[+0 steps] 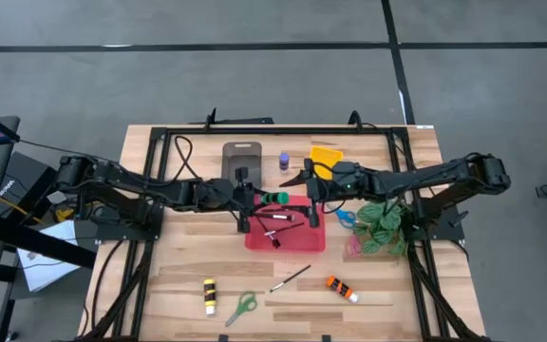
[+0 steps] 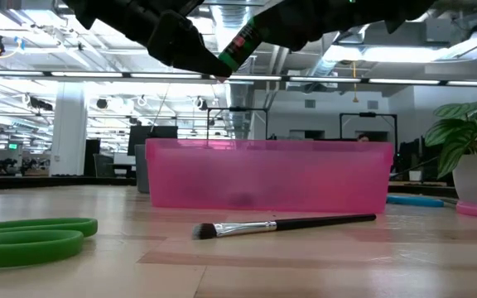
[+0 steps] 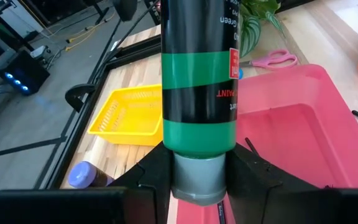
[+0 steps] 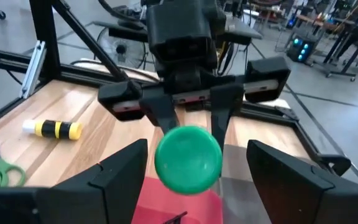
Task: Pick & Place Paint Supplies
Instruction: Put the green paint bottle into the yellow bin
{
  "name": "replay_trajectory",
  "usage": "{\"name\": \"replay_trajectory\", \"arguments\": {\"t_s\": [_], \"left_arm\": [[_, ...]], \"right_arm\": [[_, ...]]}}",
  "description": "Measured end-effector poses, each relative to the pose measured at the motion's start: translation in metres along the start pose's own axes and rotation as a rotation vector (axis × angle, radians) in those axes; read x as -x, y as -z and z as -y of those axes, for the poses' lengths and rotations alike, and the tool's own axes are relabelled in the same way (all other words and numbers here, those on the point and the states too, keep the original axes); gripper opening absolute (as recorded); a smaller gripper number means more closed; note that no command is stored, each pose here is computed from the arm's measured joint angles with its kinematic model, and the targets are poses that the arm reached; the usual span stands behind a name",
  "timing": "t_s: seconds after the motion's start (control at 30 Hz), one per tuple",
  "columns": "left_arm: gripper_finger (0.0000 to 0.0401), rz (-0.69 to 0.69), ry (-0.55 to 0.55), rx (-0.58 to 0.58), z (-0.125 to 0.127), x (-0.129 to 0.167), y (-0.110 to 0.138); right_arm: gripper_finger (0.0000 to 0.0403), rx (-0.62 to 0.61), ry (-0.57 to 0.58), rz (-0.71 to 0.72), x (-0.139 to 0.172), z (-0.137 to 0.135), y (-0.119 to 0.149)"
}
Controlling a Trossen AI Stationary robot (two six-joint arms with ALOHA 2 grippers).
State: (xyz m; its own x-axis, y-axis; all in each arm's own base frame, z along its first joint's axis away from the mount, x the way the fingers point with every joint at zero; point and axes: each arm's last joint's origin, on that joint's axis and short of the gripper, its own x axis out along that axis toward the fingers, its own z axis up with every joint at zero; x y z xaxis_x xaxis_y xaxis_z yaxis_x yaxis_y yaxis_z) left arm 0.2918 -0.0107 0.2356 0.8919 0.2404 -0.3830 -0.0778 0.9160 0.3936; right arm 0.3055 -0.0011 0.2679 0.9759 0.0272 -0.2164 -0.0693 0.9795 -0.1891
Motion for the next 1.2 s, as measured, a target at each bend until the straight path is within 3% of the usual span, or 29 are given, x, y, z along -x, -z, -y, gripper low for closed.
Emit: {"name": "replay_trajectory", "arguments": {"t_s": [0.9, 1.2], "left_arm": [[0.0109, 0.004, -0.001, 0.005, 0.000, 0.000, 0.000], [0.0109, 0.157, 0.027, 0.041, -0.003, 0.001, -0.014]], "right_arm": [[0.0269, 0.010, -0.011, 0.004, -0.007, -0.001, 0.005], [0.0269, 0.008, -0.016, 0.010, -0.007, -0.001, 0.004]]}}
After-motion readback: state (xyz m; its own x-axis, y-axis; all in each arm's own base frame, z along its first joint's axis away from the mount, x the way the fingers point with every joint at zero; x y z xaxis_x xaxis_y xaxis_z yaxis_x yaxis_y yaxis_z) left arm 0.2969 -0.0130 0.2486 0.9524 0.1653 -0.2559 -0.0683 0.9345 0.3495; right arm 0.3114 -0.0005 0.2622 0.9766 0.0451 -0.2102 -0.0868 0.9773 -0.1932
